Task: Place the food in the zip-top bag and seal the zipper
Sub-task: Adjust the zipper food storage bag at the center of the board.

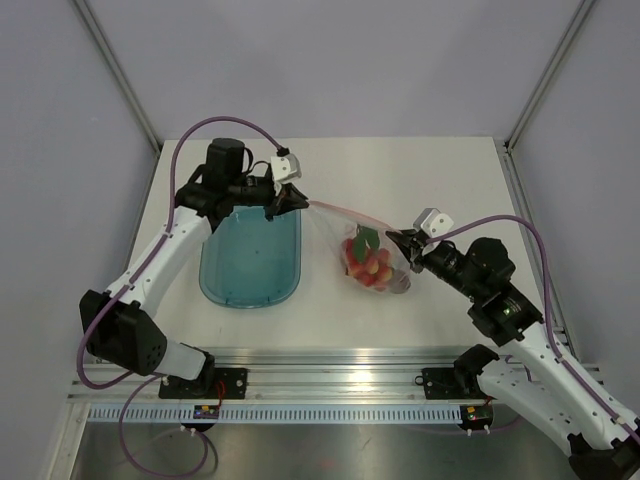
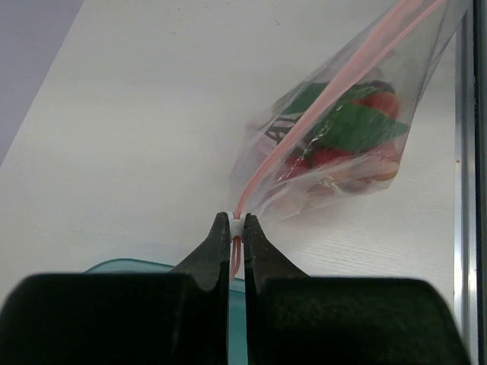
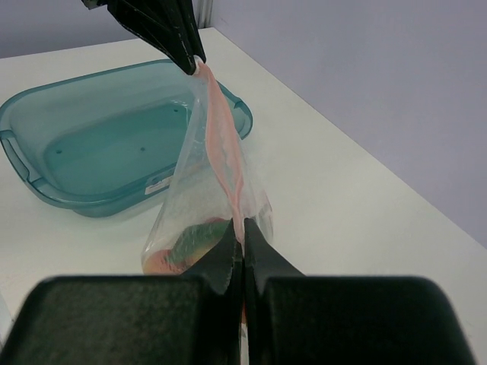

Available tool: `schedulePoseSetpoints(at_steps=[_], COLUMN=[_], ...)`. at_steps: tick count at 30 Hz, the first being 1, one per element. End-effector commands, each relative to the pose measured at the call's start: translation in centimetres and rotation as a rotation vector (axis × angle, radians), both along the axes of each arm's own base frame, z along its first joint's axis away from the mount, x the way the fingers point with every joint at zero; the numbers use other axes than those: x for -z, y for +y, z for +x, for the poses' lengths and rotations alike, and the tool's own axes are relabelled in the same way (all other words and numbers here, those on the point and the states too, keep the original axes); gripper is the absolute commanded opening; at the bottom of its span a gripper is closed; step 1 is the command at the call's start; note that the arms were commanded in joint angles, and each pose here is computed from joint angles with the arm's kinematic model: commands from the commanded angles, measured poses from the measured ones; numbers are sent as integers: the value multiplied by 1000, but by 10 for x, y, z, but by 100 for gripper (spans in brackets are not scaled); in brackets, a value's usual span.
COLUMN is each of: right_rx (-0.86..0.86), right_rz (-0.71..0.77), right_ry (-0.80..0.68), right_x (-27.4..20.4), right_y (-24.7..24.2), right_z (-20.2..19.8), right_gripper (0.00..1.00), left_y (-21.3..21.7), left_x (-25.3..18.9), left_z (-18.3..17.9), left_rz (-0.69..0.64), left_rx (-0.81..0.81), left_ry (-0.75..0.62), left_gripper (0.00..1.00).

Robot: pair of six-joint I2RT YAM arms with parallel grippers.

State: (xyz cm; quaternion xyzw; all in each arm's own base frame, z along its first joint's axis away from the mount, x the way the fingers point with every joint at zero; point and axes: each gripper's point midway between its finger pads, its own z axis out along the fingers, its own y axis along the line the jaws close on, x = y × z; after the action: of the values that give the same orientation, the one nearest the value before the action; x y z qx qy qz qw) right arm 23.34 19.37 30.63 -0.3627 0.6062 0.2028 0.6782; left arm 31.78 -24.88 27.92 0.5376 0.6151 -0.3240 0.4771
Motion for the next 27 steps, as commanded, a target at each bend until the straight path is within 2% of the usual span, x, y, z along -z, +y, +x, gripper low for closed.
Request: schedulePoseSetpoints(at_steps=[1, 6, 12, 18, 19, 21, 22, 23, 24, 25, 26, 27], right_rx=[73, 91, 126, 251, 273, 271, 269, 263, 265, 266, 285, 296], right_rz=[33, 35, 45, 46, 57, 39, 45, 51, 56, 72, 81, 64], right_ry=[-77, -76, -97, -253, -295, -284, -291, -287, -278, -237, -207, -134], right_x=[-23, -20, -22, -50, -71, -70, -79, -81, -83, -80, -77, -62], right_y=[-14, -15, -14, -21, -27, -20, -17, -16, -16, -17, -20, -23], right_z=[5, 10, 23, 78, 88, 106, 110, 110, 110, 107, 107, 105], right_gripper=[0, 0, 0, 0, 0, 0, 4, 19, 37, 88, 99, 99], left_y=[23, 38, 33, 17, 12, 8, 5, 3, 2, 2, 2, 2], left_x=[1, 5, -5, -58, -64, -86, -83, -95, -93, -95, -92, -90], left_z=[20, 22, 26, 50, 58, 64, 65, 63, 60, 53, 47, 42], left_rz=[2, -31, -82, -247, -267, -296, -289, -298, -291, -290, -294, -294], left_rx=[-106, -154, -145, -166, -162, -149, -140, -117, -105, -94, -96, -96], left_ry=[-20, -4, 13, -58, -82, -94, -68, -87, -71, -59, -25, -17], left_gripper=[0, 0, 0, 0, 0, 0, 0, 0, 0, 31, 52, 61])
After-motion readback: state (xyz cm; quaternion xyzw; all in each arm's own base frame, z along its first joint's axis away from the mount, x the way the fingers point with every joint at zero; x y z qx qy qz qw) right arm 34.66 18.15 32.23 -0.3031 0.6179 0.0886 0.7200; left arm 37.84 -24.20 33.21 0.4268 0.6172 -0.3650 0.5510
